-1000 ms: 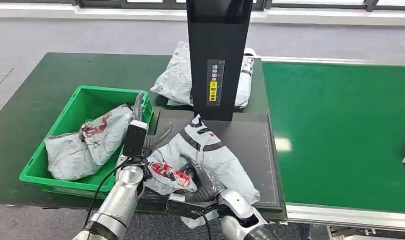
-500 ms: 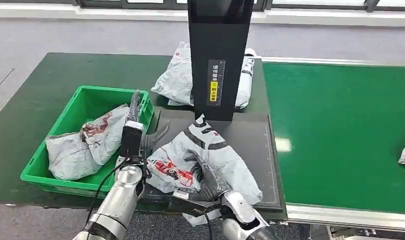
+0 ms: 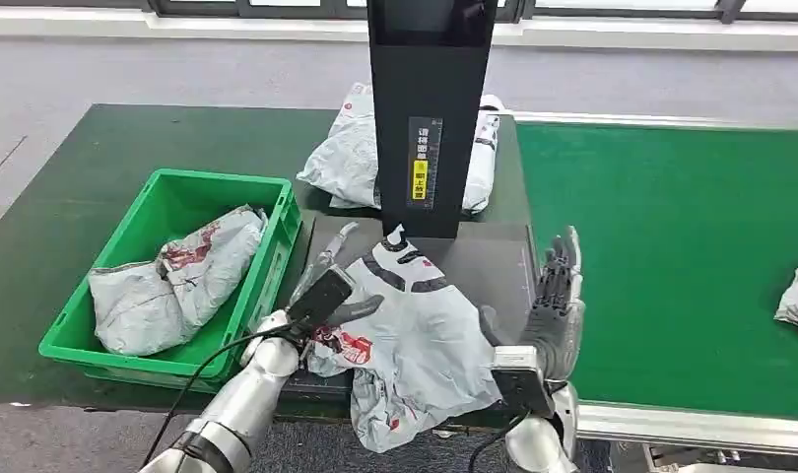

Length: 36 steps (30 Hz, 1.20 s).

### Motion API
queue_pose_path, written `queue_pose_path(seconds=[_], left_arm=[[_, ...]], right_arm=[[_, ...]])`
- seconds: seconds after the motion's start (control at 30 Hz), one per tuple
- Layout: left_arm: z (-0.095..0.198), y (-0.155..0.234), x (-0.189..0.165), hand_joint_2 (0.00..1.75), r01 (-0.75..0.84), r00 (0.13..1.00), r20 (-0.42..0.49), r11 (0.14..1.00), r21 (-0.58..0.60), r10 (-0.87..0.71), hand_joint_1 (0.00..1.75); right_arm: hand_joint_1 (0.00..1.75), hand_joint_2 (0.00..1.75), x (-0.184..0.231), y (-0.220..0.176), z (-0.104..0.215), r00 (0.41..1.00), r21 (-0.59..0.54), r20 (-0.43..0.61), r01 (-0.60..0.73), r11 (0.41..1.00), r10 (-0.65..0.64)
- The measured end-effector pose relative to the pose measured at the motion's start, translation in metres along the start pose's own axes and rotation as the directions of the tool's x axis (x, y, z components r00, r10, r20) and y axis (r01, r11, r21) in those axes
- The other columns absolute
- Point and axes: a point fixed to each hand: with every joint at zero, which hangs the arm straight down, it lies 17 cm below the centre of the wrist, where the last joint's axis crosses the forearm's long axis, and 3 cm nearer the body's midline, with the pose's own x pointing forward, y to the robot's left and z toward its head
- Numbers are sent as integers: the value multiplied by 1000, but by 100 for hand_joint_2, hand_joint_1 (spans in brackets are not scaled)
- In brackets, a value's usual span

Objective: Moved the parcel from conveyor to table for the left to box.

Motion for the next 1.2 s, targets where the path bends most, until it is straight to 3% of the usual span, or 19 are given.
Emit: queue_pose_path(seconds=[0.2,0.3,0.4,0.43,0.47,0.6,0.67,0.97,1.2], left_arm=[[12,-32,-12,175,53,999,-6,989,-135,-54,0],[25,-62,-20,175,102,994,-3,952,-290,-108,0],[33,-72,-26,175,122,991,-3,933,-339,-131,0],[33,-74,-27,175,129,990,-2,929,-347,-139,131],[34,-75,-28,175,135,989,-2,924,-359,-145,175],[49,-98,-50,175,242,956,-9,810,-534,-292,175],[49,-99,-56,175,303,933,9,770,-561,-360,175],[19,-63,-54,175,476,861,26,788,-390,-508,175],[15,-58,-51,175,487,857,27,791,-372,-515,175]], right_arm=[[0,175,-15,-22,2,999,-44,-27,-29,999,28],[0,175,-18,-26,1,999,-50,-34,-32,998,30],[0,175,-20,-28,0,999,-55,-37,-35,998,33],[0,175,-20,-29,0,999,-56,-38,-35,998,33],[0,175,-20,-29,0,999,-56,-38,-35,998,33],[0,175,-23,-29,-4,998,-53,-50,-31,998,28],[0,175,-25,-30,-5,998,-51,-57,-38,998,36],[0,175,-27,-29,14,995,-22,-80,-56,998,54],[0,175,-27,-30,19,994,-18,-90,-58,998,56]])
